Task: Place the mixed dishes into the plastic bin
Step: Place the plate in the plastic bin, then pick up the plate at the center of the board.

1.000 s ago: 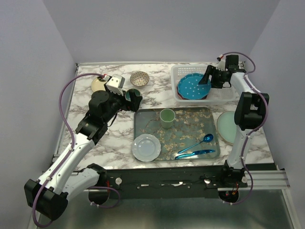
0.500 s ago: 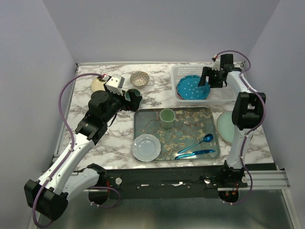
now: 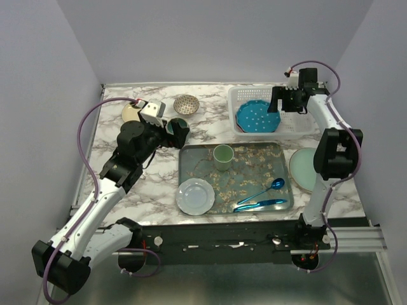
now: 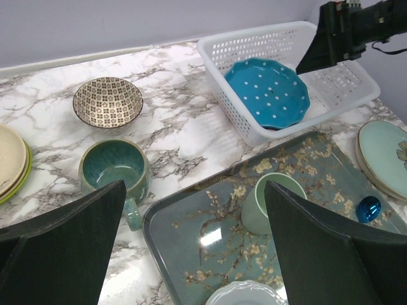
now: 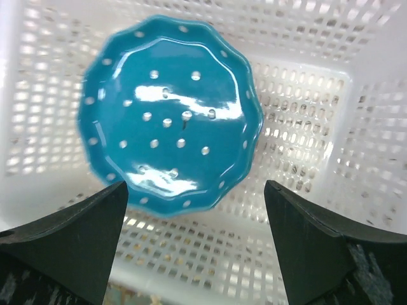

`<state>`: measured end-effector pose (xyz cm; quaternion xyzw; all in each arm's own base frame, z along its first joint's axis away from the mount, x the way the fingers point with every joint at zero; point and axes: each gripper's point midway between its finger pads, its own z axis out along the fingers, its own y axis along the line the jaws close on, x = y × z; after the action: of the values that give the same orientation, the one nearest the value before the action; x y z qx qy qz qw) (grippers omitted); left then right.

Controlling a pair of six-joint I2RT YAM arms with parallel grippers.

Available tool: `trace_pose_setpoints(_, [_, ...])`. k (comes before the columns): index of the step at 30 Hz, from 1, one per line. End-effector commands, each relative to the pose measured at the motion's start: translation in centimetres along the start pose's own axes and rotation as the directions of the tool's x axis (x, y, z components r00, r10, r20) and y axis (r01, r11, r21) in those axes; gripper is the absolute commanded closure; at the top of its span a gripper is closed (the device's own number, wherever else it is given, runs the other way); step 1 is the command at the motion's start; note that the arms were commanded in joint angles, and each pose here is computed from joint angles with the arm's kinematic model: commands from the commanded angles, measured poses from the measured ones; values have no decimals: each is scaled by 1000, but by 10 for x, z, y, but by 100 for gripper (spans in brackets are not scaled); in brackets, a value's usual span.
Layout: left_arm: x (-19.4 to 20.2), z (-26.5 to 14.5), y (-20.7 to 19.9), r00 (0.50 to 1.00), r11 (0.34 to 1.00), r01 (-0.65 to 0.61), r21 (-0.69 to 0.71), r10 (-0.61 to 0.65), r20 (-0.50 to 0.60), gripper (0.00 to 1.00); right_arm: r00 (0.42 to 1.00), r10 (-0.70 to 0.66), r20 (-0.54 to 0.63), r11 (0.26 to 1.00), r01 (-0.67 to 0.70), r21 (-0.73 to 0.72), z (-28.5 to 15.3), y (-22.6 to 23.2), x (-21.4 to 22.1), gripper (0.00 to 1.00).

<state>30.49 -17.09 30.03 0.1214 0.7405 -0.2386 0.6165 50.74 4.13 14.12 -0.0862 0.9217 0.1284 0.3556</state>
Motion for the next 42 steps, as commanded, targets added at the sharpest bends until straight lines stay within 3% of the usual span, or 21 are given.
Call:
trace_pose_setpoints(1, [-18, -9, -3, 999, 1000, -2, 12, 1, 52, 1, 977, -167, 134, 983, 176, -60, -67, 33, -23, 5])
trace_pose_setpoints(7, [-21, -11, -5, 998, 1000, 3, 18, -4, 60, 1, 940, -262, 218, 954, 286, -87, -111, 57, -8, 5])
trace_pose_setpoints(14, [-24, -15, -1, 997, 1000, -5, -9, 6, 73, 1, 877, -334, 346, 876, 424, -230, -165, 109, 25, 4])
trace_pose_setpoints(19, [-23, -14, 2, 998, 1000, -5, -21, 7, 69, 1, 834, -366, 413, 850, 480, -217, -203, 127, 44, 0])
trace_pose_setpoints(29, [-26, -20, 1, 996, 1000, -4, -23, 6, 85, 1, 829, -425, 364, 845, 508, -170, -228, 128, 103, 0])
trace_pose_setpoints(42, [-27, -20, -6, 996, 1000, 15, 14, -16, 86, 1, 821, -489, 295, 854, 519, -29, -220, 102, 145, 0])
